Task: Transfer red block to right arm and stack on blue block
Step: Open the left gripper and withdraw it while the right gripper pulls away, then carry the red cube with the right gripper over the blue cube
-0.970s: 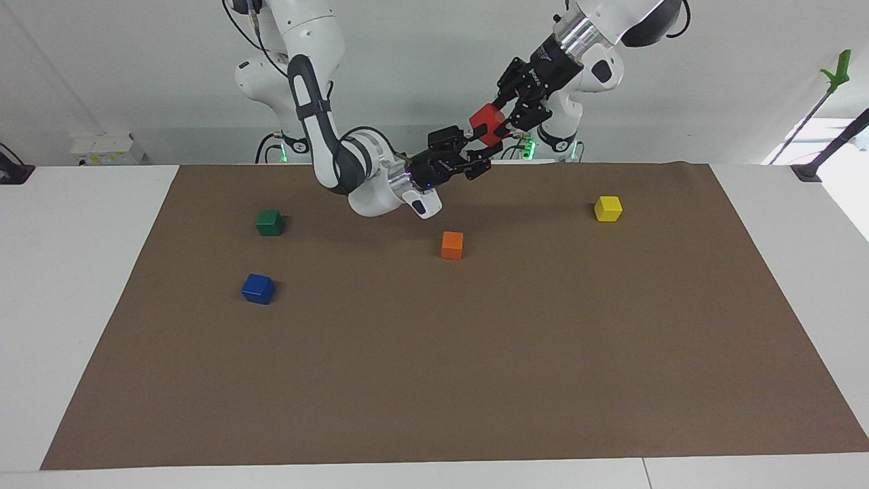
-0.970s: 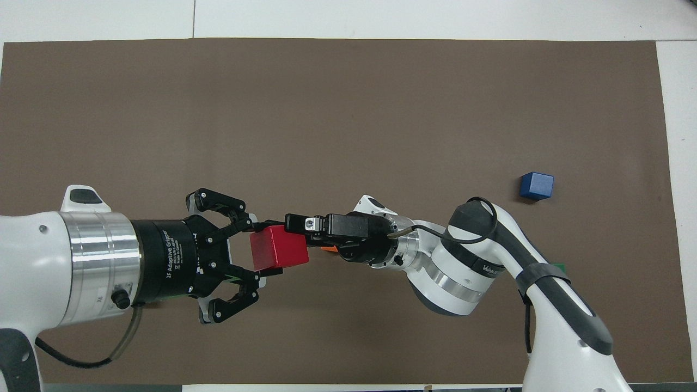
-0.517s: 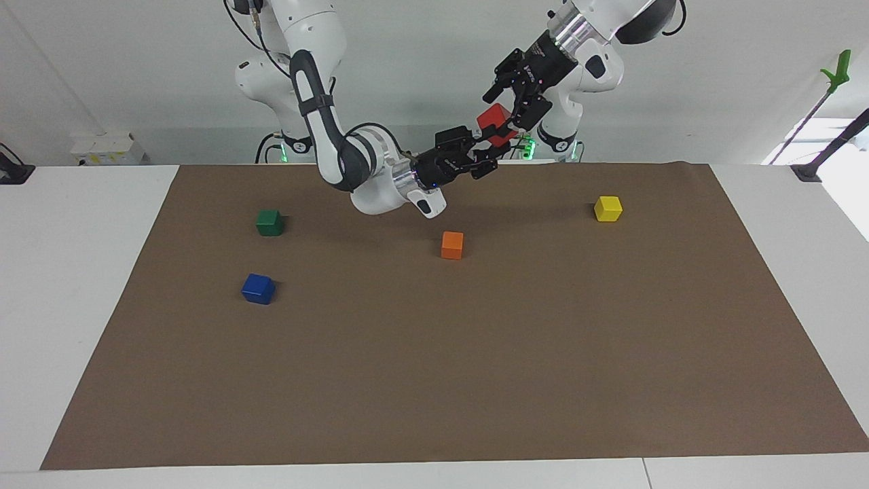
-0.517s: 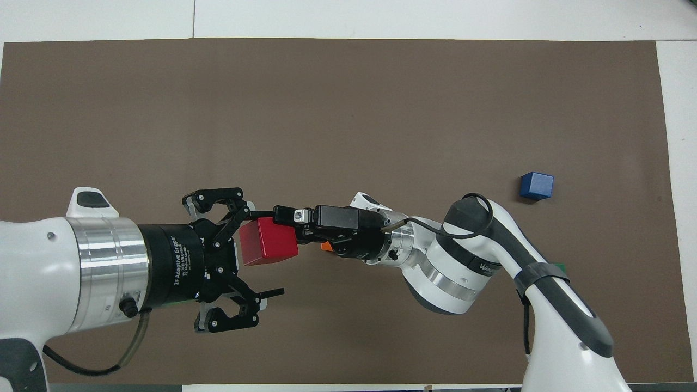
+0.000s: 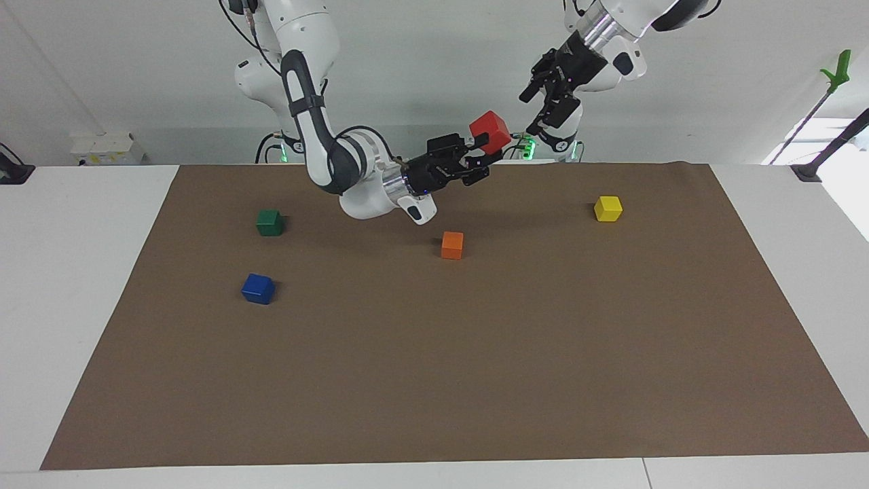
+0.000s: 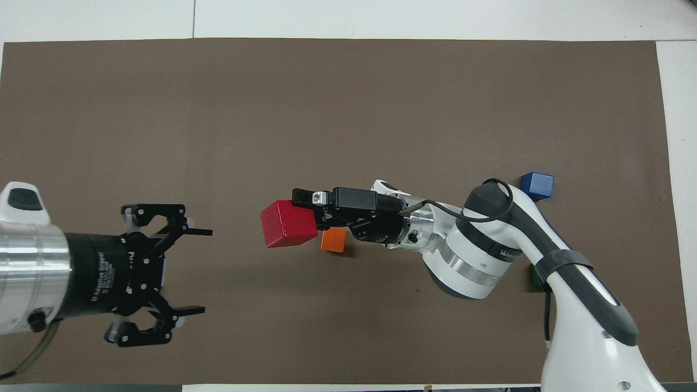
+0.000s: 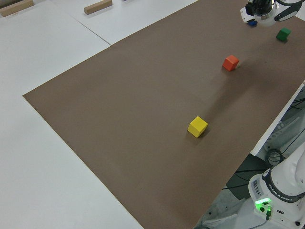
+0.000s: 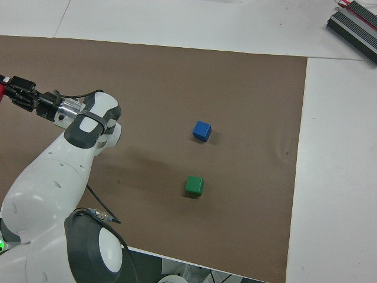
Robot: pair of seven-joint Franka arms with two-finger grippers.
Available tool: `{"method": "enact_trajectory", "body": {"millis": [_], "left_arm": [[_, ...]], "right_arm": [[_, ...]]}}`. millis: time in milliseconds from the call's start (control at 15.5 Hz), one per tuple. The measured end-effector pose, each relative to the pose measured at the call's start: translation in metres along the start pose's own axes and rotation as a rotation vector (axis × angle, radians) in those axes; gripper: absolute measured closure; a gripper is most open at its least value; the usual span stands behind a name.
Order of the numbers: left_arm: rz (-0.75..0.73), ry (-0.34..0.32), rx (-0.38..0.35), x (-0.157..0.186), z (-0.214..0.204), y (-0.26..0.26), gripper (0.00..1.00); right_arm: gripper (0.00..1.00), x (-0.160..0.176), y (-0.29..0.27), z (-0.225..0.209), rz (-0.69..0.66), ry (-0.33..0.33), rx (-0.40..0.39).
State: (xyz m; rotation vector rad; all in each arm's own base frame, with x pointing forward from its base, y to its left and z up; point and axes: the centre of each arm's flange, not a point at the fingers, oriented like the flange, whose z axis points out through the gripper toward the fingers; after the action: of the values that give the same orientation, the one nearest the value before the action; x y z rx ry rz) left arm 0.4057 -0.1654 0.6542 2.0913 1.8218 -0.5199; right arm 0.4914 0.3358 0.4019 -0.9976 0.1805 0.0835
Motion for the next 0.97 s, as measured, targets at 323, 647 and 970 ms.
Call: {"method": "enact_trajectory", "body": {"millis": [323, 647, 970], "left_arm": [[0.274, 0.149, -0.010, 0.059, -0.027, 0.004, 0.00], [0.567, 0.205, 0.000, 0.099, -0.046, 0.005, 0.00], [0.850, 0.381, 0.107, 0.122, -0.050, 0.011, 0.00]], "right_arm": [[0.44, 0.035, -0.062, -0.038, -0.015, 0.006, -0.298], [0.44, 0.039, -0.108, -0.054, -0.064, -0.019, -0.600], [0.44, 0.050, -0.132, -0.086, -0.133, -0.065, -0.969]]}}
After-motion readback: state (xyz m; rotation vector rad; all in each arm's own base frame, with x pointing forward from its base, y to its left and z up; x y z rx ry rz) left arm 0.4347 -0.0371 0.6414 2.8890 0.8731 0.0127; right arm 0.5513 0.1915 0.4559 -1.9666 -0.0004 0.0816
